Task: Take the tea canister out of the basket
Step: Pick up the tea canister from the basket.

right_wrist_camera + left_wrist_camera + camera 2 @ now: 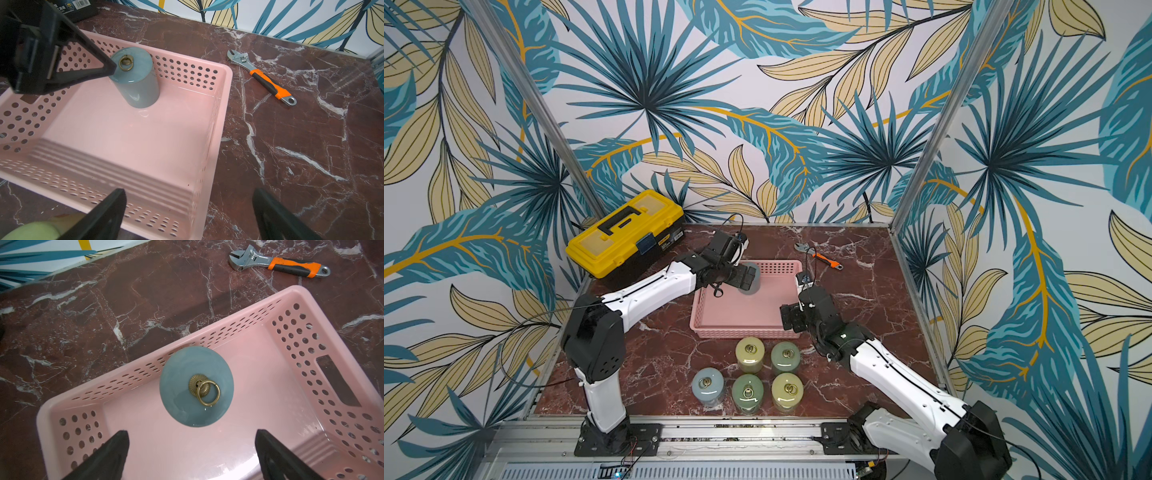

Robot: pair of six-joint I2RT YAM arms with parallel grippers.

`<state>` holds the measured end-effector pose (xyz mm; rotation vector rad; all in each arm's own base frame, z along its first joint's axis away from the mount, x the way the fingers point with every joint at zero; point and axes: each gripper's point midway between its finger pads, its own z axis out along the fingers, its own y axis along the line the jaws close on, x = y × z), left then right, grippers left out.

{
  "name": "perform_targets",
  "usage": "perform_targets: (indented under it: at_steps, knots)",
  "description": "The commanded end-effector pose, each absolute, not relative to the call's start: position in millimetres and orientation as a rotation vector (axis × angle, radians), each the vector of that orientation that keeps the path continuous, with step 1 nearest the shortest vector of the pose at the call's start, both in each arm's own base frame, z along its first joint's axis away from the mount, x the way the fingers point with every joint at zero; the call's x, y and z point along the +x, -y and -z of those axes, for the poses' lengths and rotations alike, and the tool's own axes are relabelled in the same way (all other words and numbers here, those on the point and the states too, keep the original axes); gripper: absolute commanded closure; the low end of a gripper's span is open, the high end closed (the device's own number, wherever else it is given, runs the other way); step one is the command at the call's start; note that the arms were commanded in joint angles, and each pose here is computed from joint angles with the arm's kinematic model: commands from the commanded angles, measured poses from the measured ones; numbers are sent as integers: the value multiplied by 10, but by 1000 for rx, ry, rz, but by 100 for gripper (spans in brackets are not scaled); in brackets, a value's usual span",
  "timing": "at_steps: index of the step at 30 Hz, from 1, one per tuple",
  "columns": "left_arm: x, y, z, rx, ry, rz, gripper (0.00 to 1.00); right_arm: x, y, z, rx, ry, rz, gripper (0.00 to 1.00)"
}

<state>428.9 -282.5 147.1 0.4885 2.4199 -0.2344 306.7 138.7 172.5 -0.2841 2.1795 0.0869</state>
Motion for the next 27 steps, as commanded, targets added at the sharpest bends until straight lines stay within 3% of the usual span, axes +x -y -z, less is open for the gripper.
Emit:
perform_targets:
  at_steps: [1, 27]
  knots:
    - [4398, 2853, -1539, 489, -2407, 187, 0, 3069, -1354, -1632, -293, -2193, -58, 1]
    - [4699, 3072, -1152, 514, -2423, 170, 0, 3093, -1349, -1566, -302, -2211, -35, 1]
